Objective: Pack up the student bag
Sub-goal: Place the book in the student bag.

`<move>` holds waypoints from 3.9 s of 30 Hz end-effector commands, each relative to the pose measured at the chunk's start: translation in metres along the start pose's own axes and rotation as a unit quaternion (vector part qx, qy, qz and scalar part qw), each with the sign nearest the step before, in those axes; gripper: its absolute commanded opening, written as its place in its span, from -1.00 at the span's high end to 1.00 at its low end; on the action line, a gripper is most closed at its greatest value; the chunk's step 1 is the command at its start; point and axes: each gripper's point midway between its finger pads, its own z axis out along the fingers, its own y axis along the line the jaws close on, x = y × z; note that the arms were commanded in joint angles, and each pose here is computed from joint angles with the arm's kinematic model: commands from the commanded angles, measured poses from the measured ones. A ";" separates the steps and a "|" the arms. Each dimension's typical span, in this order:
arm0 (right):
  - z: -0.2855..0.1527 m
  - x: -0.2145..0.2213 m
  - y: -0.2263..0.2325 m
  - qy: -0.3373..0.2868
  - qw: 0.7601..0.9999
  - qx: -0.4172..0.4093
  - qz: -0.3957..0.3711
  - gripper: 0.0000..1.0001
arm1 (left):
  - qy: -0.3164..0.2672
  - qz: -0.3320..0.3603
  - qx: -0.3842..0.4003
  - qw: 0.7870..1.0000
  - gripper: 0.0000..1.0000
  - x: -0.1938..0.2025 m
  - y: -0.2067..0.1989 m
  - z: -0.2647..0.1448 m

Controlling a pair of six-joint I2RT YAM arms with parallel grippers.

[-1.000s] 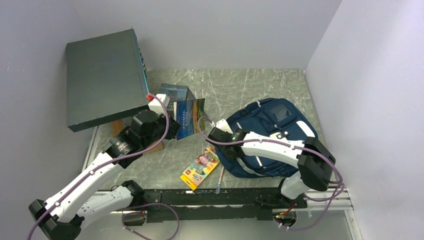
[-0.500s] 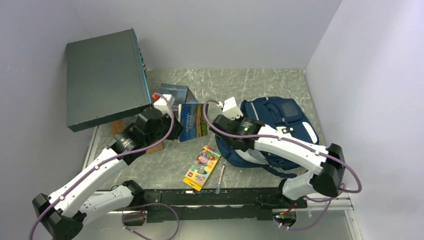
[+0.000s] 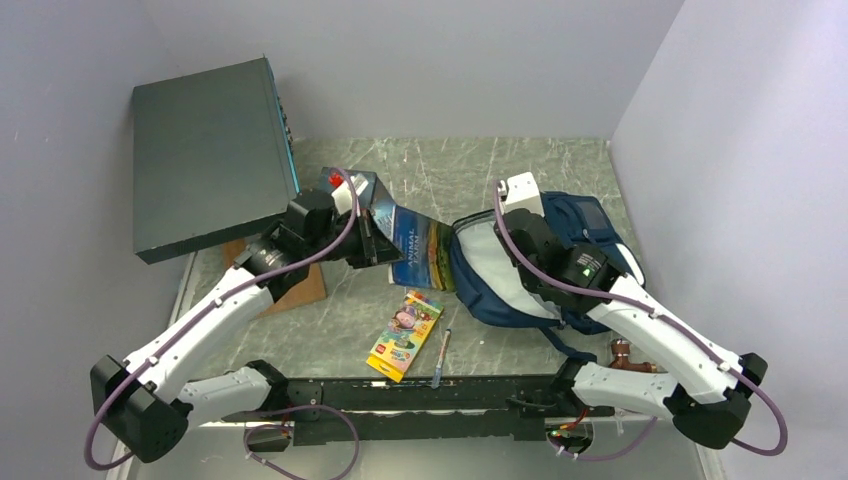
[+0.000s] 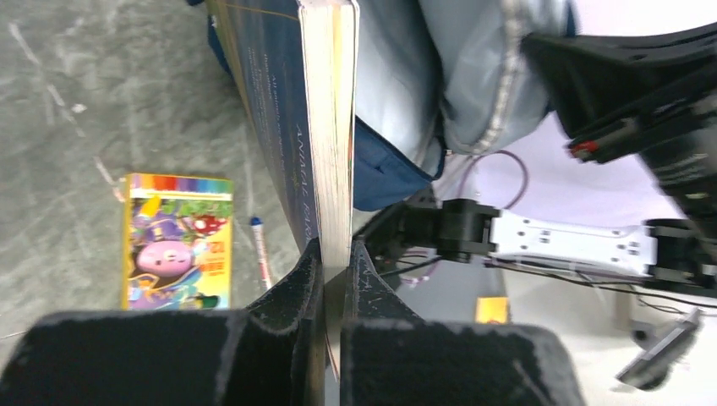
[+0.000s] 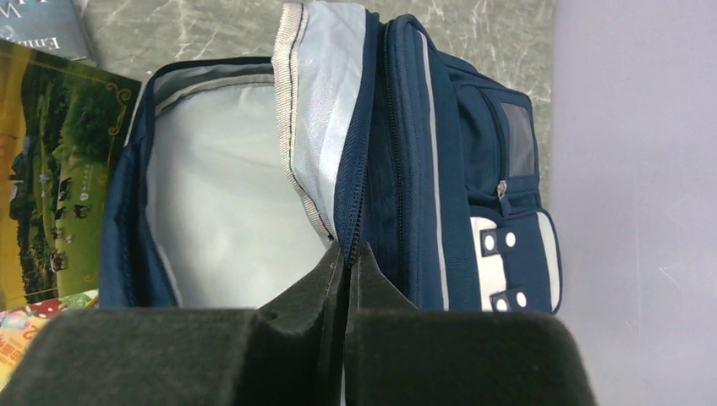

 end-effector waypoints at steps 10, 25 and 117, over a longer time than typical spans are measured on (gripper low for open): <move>0.001 -0.039 -0.001 -0.083 0.993 -0.039 0.073 1.00 | -0.026 -0.043 0.135 0.989 1.00 -0.080 -0.113 -0.035; -0.001 -0.067 0.005 -0.107 0.982 -0.072 0.140 1.00 | -0.004 -0.148 0.144 0.978 1.00 -0.068 -0.080 -0.011; 0.001 -0.068 -0.008 -0.099 0.977 -0.109 0.152 1.00 | 0.078 -0.281 0.091 0.952 -0.03 0.082 -0.078 0.298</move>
